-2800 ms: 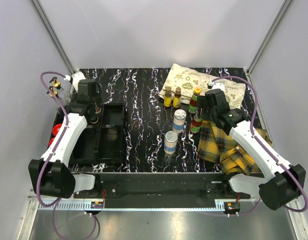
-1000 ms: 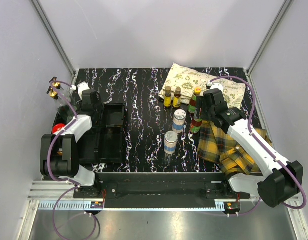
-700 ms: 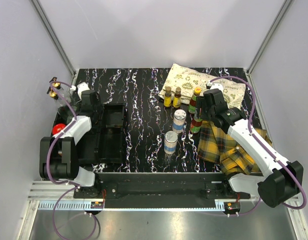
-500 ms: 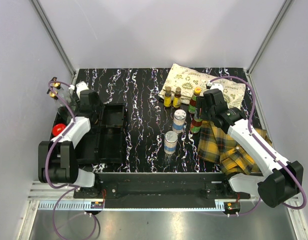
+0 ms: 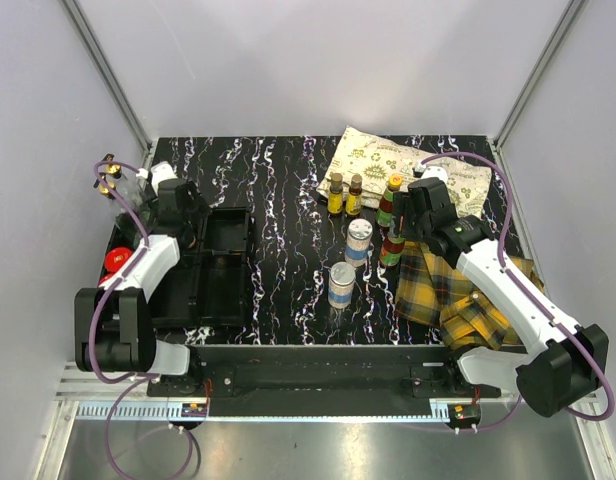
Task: Organize the condiment bottles
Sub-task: Place the bottle in the storage box.
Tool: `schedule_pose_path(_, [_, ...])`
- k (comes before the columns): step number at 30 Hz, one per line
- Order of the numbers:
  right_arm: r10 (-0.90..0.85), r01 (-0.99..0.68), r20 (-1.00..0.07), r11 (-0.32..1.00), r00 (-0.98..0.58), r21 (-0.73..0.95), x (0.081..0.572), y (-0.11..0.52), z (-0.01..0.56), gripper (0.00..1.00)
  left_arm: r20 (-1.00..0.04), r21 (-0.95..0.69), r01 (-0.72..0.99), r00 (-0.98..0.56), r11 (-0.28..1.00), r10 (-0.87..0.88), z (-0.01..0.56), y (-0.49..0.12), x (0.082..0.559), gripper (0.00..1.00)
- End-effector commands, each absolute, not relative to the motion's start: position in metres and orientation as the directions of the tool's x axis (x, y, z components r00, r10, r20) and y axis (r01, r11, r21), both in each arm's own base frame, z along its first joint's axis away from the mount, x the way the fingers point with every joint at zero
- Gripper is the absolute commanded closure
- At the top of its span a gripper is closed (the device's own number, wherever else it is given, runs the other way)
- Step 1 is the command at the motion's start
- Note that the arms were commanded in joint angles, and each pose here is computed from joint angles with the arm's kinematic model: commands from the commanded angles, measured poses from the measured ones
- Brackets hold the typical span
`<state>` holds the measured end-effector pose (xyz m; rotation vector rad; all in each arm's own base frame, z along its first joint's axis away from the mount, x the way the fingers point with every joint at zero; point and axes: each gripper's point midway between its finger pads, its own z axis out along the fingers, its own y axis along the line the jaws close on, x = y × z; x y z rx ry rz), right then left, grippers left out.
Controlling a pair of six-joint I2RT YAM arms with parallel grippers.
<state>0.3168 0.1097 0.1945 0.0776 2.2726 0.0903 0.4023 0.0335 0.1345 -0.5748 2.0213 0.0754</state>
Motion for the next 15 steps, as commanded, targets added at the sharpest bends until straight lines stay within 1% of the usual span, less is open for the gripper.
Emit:
schedule_pose_path(1, [0.112, 0.014, -0.791, 0.991, -0.601, 0.13, 0.32, 0.115, 0.214, 0.25, -0.883, -0.209, -0.41, -0.312, 0.888, -0.351, 0.171, 0.037, 0.413, 0.26])
schedule_pose_path(5, [0.11, 0.011, -0.79, 0.992, -0.603, 0.13, 0.32, 0.115, 0.214, 0.25, -0.888, -0.223, -0.405, -0.291, 0.887, -0.356, 0.182, 0.037, 0.414, 0.25])
schedule_pose_path(8, [0.114, 0.015, -0.794, 0.991, -0.597, 0.131, 0.321, 0.115, 0.216, 0.25, -0.894, -0.223, -0.355, -0.297, 0.908, -0.336, 0.195, 0.029, 0.41, 0.21])
schedule_pose_path(9, [0.115, 0.017, -0.793, 0.991, -0.598, 0.131, 0.321, 0.115, 0.215, 0.25, -0.898, -0.218, -0.332, -0.3, 0.918, -0.322, 0.201, 0.024, 0.409, 0.17])
schedule_pose_path(12, [0.115, 0.023, -0.792, 0.992, -0.599, 0.126, 0.323, 0.115, 0.215, 0.25, -0.914, -0.187, -0.232, -0.316, 0.955, -0.256, 0.217, 0.002, 0.405, 0.1])
schedule_pose_path(13, [0.116, 0.026, -0.792, 0.992, -0.599, 0.126, 0.324, 0.114, 0.216, 0.25, -0.915, -0.183, -0.194, -0.324, 0.964, -0.239, 0.224, -0.006, 0.402, 0.05])
schedule_pose_path(15, [0.117, 0.028, -0.794, 0.992, -0.596, 0.125, 0.326, 0.115, 0.217, 0.22, -0.92, -0.16, -0.121, -0.341, 0.98, -0.192, 0.23, -0.025, 0.399, 0.01])
